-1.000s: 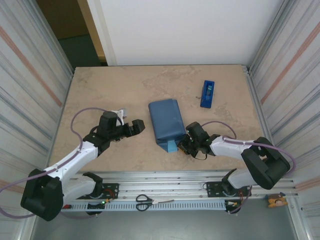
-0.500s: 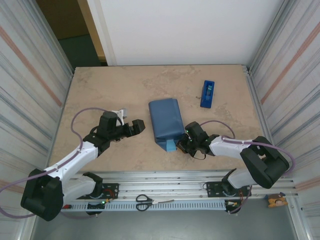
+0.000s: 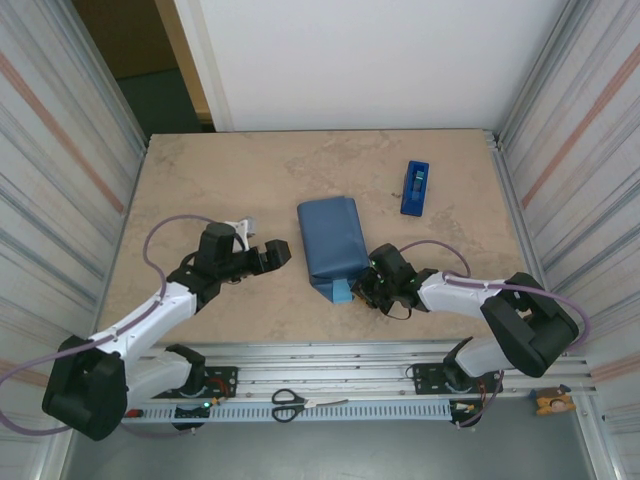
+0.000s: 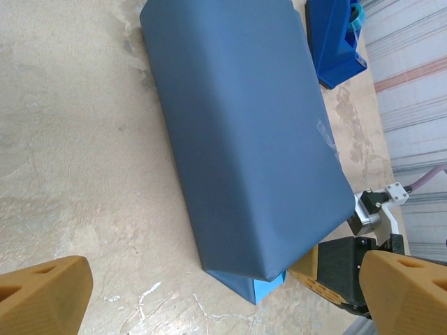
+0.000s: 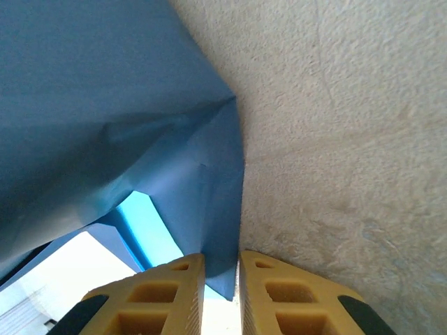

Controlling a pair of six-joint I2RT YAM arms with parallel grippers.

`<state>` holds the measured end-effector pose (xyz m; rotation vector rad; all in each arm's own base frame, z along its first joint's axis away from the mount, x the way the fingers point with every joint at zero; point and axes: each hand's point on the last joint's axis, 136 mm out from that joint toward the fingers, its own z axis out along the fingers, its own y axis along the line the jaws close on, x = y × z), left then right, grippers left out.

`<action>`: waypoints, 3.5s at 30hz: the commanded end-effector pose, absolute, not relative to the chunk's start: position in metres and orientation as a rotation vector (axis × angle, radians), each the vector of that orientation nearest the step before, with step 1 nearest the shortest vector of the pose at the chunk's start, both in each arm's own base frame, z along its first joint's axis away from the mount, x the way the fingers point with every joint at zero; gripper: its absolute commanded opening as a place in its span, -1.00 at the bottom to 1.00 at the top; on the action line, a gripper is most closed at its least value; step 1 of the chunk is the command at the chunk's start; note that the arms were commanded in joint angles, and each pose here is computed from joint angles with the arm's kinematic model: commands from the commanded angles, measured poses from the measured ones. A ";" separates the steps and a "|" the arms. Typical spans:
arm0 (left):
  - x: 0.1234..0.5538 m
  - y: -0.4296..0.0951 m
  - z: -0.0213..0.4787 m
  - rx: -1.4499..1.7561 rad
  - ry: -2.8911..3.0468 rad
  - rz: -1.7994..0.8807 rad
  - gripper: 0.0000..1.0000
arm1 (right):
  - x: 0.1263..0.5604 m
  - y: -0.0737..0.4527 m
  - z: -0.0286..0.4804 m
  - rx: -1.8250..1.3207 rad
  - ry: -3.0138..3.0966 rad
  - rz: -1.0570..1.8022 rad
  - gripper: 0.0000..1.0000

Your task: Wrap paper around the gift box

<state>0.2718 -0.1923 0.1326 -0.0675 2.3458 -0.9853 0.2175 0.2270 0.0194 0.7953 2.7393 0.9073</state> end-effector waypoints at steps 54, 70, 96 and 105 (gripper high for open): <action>0.302 -0.281 0.065 -0.018 2.654 -1.246 0.43 | 0.228 0.234 0.033 0.755 2.656 0.960 -0.58; 0.282 -0.306 0.065 -0.077 2.687 -1.302 0.44 | 0.204 0.203 0.025 0.833 2.721 0.849 -0.40; 0.281 -0.307 0.064 -0.036 2.701 -1.299 0.43 | 0.226 0.203 0.020 0.808 2.686 0.902 -0.56; 0.281 -0.308 0.065 -0.029 2.702 -1.304 0.43 | 0.228 0.205 0.023 0.799 2.673 0.910 -0.60</action>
